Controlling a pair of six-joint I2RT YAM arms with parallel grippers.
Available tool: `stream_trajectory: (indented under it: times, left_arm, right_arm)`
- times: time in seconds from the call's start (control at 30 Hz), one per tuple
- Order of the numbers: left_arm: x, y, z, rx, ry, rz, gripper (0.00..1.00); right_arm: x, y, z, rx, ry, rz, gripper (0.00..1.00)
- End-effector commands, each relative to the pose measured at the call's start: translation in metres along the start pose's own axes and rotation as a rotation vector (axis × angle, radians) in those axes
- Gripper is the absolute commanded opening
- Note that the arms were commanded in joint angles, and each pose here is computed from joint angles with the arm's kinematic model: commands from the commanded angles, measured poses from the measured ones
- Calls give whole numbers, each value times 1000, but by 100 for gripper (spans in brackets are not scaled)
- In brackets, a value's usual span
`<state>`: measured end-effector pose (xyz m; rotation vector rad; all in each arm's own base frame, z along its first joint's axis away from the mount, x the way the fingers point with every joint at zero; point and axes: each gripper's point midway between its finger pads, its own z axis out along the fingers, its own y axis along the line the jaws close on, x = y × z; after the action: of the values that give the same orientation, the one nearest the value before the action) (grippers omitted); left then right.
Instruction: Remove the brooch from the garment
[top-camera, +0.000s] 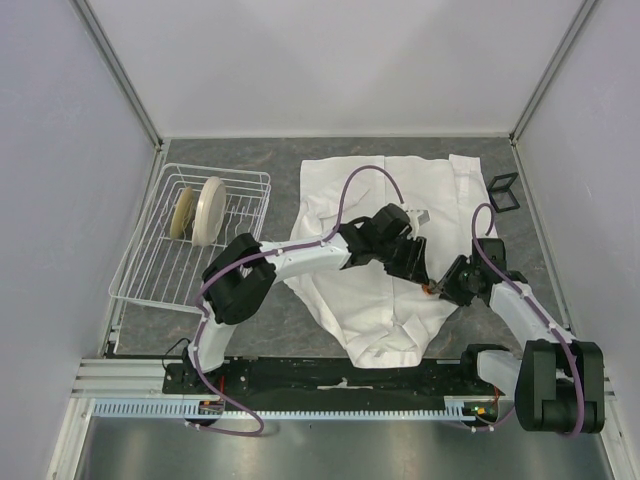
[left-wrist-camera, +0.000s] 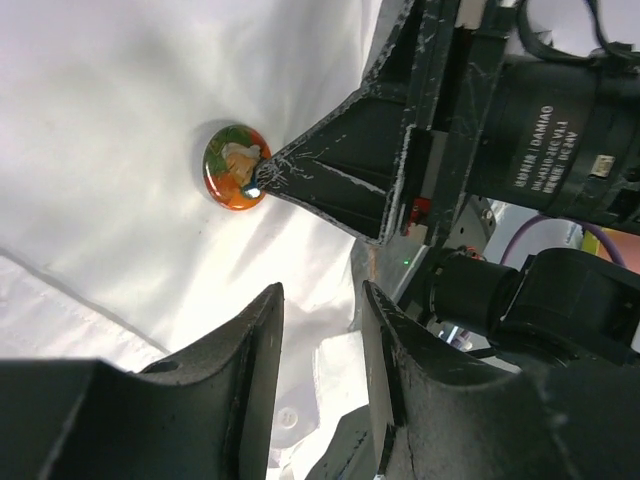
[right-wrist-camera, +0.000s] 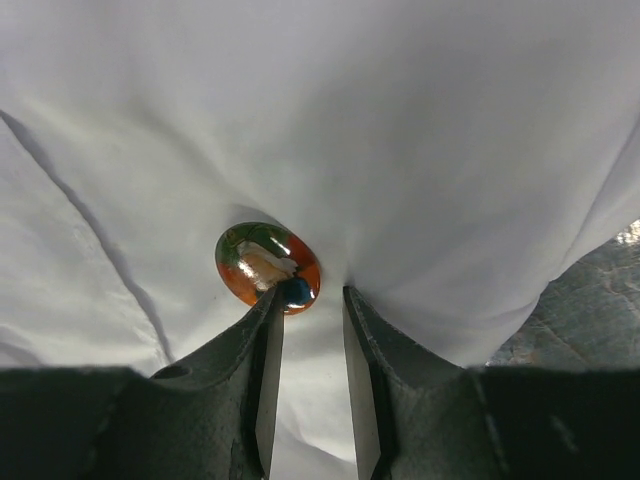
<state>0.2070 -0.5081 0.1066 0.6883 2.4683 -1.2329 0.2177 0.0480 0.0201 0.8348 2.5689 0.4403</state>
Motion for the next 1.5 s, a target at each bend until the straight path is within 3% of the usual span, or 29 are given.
stream_trajectory:
  times: [0.0, 0.33, 0.63, 0.97, 1.47]
  left_arm:
    - [-9, -3, -7, -37, -36, 65, 44]
    - [-7, 13, -13, -116, -49, 92, 45]
    - [-5, 17, -23, -147, -67, 123, 56]
    - [4, 18, -21, -150, -54, 121, 57]
    - [3, 25, -27, -197, -77, 161, 58]
  right_arm:
    - [-10, 16, -5, -93, -55, -32, 37]
    - [-12, 23, -2, -128, -50, -45, 38]
    - [-9, 9, -2, -56, -48, -22, 45]
    - [-5, 29, 4, -182, -15, -56, 45]
    - [-13, 54, -7, -323, -63, -116, 43]
